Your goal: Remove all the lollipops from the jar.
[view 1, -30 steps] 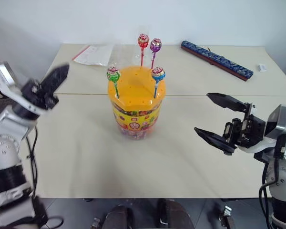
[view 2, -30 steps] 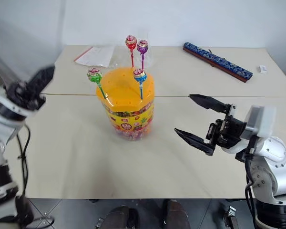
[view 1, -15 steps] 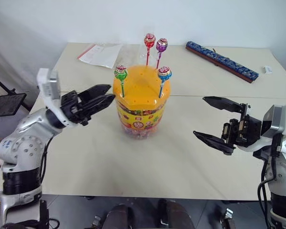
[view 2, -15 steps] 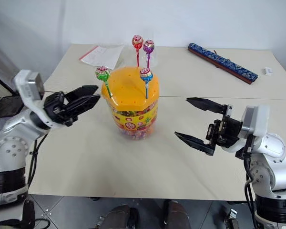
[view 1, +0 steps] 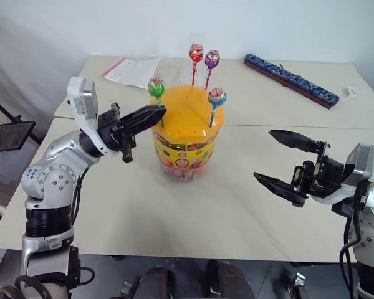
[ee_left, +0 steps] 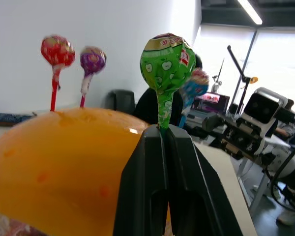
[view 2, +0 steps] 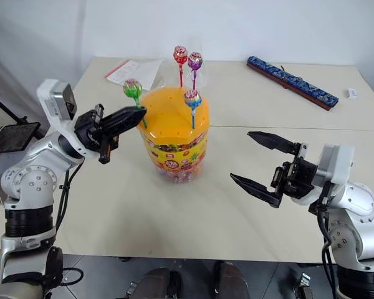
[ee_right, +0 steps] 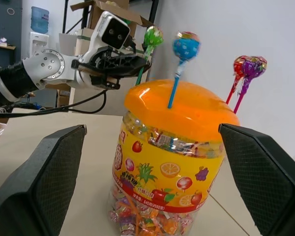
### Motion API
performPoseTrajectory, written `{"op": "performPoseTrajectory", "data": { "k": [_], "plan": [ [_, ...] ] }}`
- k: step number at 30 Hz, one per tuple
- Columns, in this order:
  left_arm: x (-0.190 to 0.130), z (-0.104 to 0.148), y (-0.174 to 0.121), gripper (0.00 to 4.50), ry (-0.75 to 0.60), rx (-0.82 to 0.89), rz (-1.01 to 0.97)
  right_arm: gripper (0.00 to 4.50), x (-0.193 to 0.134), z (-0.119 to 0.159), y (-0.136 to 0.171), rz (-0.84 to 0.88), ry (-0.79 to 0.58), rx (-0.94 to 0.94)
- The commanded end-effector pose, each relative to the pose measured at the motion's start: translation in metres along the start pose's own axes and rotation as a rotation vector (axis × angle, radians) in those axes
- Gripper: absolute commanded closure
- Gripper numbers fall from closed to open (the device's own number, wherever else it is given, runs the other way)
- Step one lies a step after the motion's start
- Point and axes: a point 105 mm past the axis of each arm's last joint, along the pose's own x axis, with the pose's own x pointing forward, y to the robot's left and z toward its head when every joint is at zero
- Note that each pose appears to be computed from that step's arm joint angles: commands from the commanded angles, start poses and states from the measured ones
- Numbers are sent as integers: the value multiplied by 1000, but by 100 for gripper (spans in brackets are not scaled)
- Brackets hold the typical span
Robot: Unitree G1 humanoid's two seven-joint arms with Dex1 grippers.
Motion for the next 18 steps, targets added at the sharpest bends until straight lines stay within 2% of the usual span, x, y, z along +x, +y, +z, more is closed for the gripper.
{"op": "performPoseTrajectory", "data": {
  "k": [1,3,5,8,11,12,13,16,18],
  "plan": [
    [-8,45,7,448,-218,-22,63,0,2,10,1,7,-29,-42],
    [-23,60,18,448,-304,-43,155,0,2,10,2,19,-36,-41],
    [-45,65,31,448,-320,-42,278,0,2,10,4,40,-42,-36],
    [-91,39,55,448,-71,51,571,0,1,9,7,102,-37,-28],
    [-174,-29,58,448,487,-28,899,0,-3,-2,17,250,29,-80],
    [-199,-43,51,448,593,-58,985,0,-5,-5,19,284,47,-72],
    [-214,-51,41,448,653,-84,1034,0,-5,-8,20,305,52,-61],
    [-235,-67,18,448,747,-132,1084,0,-9,-22,24,370,109,-13],
    [-243,-77,3,448,779,-174,1111,0,-15,-46,27,415,262,32]
  ]
}}
